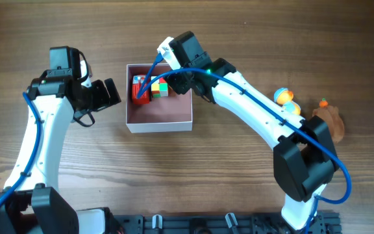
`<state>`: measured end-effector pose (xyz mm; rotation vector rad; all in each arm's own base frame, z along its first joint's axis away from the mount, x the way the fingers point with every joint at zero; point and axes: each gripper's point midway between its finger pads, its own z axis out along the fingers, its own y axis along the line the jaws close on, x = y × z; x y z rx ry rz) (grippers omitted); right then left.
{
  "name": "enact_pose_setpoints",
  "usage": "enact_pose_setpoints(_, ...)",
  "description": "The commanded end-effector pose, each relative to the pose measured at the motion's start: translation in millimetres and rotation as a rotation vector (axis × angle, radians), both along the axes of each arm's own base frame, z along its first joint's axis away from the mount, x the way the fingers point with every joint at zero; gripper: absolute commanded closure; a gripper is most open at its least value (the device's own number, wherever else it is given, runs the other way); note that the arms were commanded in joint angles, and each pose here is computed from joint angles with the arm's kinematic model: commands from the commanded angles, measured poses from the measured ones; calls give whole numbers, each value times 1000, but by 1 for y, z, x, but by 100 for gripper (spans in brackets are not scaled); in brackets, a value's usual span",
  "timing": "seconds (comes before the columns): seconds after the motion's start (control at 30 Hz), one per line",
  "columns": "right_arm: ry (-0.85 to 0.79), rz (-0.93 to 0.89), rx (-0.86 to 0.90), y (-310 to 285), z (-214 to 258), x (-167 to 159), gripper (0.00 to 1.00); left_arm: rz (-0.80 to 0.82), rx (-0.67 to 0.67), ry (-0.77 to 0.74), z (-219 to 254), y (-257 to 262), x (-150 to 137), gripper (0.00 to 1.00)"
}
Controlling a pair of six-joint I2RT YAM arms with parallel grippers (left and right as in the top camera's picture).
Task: Pack container
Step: 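Carry the yellow round toy into the box and release it, then move the right gripper to the orange duck and grasp it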
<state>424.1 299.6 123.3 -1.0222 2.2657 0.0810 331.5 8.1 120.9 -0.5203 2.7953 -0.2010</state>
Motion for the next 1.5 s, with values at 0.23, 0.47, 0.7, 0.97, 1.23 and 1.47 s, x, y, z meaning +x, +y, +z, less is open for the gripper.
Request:
enact_pose_setpoints(0.23,-73,-216,100,-41,84,-8,4,-22,-13,7,-3,-2,-2,0)
enact_pose_setpoints(0.47,-4,-728,197,-205,130,-17,0,-22,-13,8,-3,-2,-2,0)
enact_pose_setpoints(0.7,307,-933,181,-309,50,-32,0,-22,-14,19,-4,-3,-4,0)
enact_pose_setpoints(0.97,634,-1080,130,-325,-64,-44,0,-22,-15,19,-4,-3,-4,0)
enact_pose_setpoints(1.23,791,-987,24,-322,-106,-72,0,-21,-14,15,-4,-2,-3,0)
enact_pose_setpoints(1.47,825,-989,10,-320,-116,-85,28,-22,-14,16,-4,-2,-3,0)
